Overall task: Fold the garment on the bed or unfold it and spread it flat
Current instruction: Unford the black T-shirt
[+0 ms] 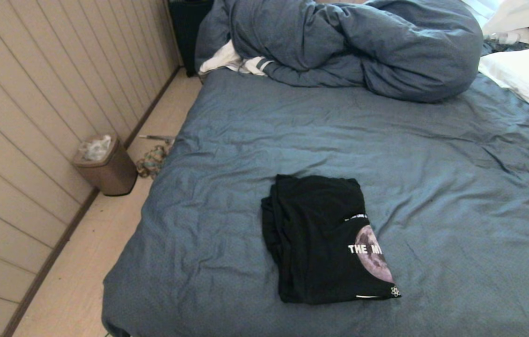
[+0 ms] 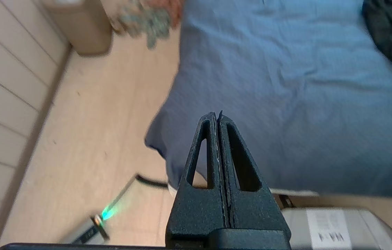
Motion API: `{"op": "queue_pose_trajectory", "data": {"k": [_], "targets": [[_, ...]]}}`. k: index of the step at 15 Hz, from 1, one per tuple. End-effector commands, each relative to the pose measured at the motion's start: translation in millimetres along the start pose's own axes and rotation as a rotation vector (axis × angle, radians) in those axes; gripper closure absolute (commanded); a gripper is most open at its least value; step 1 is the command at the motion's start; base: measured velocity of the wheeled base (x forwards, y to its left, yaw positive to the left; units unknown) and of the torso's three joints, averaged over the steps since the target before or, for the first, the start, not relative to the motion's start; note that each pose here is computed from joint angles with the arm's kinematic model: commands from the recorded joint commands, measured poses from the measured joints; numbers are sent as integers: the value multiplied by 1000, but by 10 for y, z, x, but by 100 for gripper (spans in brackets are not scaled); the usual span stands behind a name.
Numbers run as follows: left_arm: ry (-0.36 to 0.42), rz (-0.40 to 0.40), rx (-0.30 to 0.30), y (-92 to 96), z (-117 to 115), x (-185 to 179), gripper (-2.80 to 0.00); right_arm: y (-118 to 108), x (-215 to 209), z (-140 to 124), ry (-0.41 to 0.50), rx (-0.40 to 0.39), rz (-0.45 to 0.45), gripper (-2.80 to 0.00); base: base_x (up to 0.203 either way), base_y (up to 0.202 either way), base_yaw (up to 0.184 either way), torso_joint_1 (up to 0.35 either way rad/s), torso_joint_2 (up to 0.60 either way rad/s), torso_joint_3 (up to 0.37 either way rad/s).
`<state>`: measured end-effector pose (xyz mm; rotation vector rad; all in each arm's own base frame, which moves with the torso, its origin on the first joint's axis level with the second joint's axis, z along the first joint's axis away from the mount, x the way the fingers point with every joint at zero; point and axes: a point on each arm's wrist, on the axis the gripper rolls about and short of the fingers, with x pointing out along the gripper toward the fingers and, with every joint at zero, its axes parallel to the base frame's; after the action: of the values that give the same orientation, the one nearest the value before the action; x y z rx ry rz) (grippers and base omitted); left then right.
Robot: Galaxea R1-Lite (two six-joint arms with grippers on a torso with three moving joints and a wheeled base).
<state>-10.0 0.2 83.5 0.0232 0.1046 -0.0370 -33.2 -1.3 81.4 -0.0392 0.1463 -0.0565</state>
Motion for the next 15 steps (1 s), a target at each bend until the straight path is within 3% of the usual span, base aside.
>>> {"op": "queue_pose_trajectory", "data": {"k": [1,4,6,7,9,10,12,15], "targets": [[-108,24,3,-8,-101,-99,0,0,4,-10,7,8,0,0,0,0,0,0,0,0],[-107,31,2,-11,-108,-109,0,-4,15,-6,-5,101,-24,0,0,0,0,0,0,0],[-116,35,-14,-10,-110,-104,0,-6,32,18,-54,105,-30,0,0,0,0,0,0,0],[-149,36,-2,-9,-102,-95,0,-5,56,51,-127,83,-29,0,0,0,0,0,0,0],[-142,34,50,-10,-118,-89,0,5,94,66,-230,-87,-10,0,0,0,0,0,0,0],[-142,35,51,-10,-118,-89,0,13,105,29,-203,-101,15,0,0,0,0,0,0,0],[-148,32,33,-10,-114,-91,0,26,119,-76,-104,-26,71,0,0,0,0,0,0,0],[-149,31,18,-10,-112,-90,0,25,119,-60,-119,-12,69,0,0,0,0,0,0,0]]}}
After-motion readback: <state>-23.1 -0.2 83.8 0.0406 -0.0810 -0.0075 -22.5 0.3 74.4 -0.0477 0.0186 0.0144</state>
